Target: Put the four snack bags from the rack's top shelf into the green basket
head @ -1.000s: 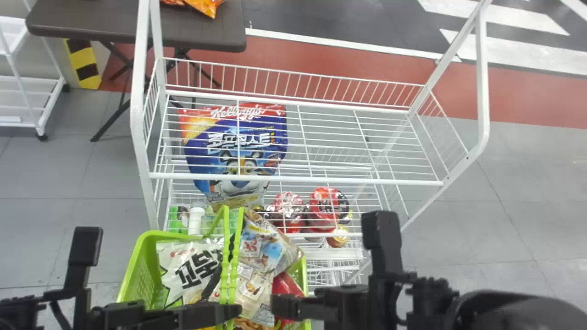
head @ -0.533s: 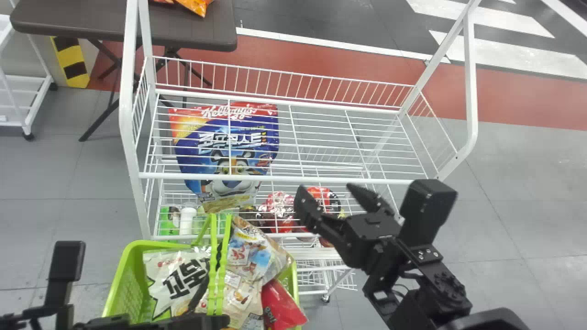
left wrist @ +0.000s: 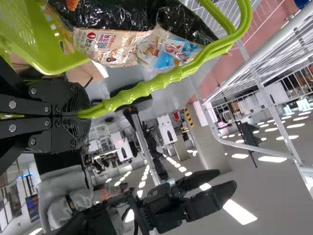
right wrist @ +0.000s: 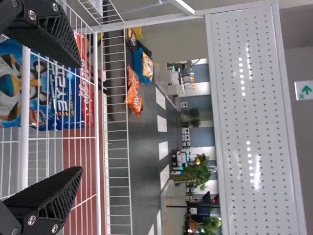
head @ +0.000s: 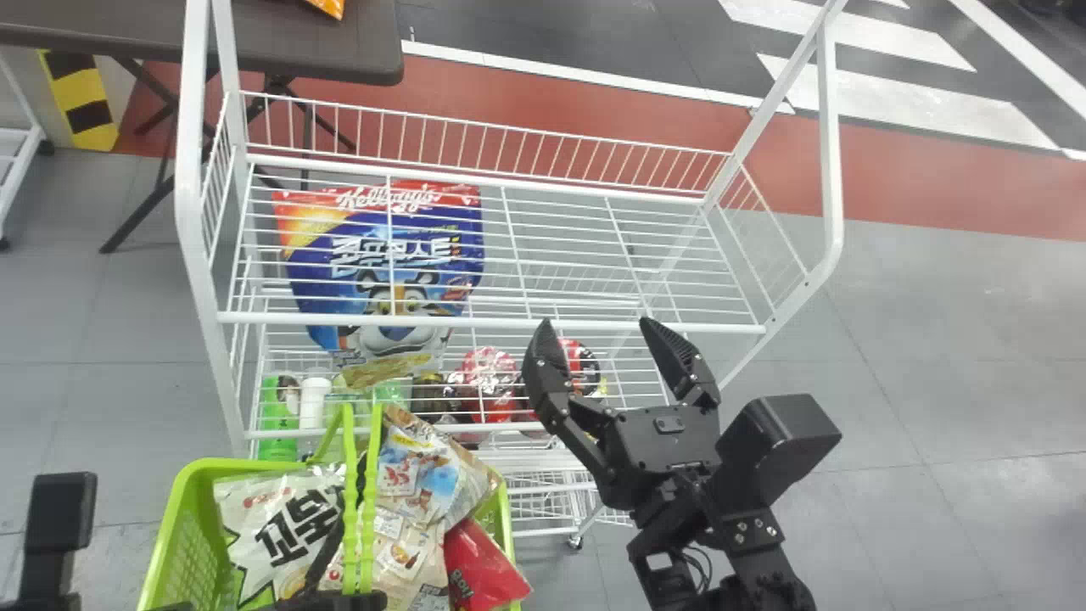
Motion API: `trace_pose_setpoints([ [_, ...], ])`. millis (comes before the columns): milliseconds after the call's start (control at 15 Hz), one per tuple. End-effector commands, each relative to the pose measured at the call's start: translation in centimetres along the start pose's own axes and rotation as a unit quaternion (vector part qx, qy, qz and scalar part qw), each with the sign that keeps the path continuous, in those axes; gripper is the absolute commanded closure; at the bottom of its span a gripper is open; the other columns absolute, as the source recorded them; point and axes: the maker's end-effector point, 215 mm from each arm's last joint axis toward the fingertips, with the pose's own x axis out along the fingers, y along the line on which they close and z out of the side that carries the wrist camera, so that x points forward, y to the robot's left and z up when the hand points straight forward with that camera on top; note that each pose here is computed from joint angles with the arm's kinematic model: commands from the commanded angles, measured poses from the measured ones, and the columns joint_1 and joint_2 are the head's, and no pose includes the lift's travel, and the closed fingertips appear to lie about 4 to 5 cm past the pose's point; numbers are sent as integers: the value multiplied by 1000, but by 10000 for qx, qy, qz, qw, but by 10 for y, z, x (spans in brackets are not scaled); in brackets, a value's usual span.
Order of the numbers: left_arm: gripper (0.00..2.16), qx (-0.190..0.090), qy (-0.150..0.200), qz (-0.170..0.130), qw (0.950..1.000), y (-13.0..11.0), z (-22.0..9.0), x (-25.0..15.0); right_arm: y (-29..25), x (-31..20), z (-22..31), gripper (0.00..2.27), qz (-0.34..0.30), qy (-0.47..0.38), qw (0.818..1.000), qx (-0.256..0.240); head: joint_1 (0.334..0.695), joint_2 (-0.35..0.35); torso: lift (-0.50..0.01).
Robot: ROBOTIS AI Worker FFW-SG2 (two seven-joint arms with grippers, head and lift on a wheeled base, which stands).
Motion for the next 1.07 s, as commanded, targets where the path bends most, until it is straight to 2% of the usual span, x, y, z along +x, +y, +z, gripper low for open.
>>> trace_pose_setpoints([
  [0, 2125, -2, -41, 34, 10000, 1, -2, -4, -3, 0, 0, 63, -8, 12, 10000, 6, 695, -319, 0],
  [1000, 2125, 42, -74, 44, 10000, 0, 2, -7, -4, 2, -2, 63, -52, 30, 10000, 6, 695, -313, 0],
])
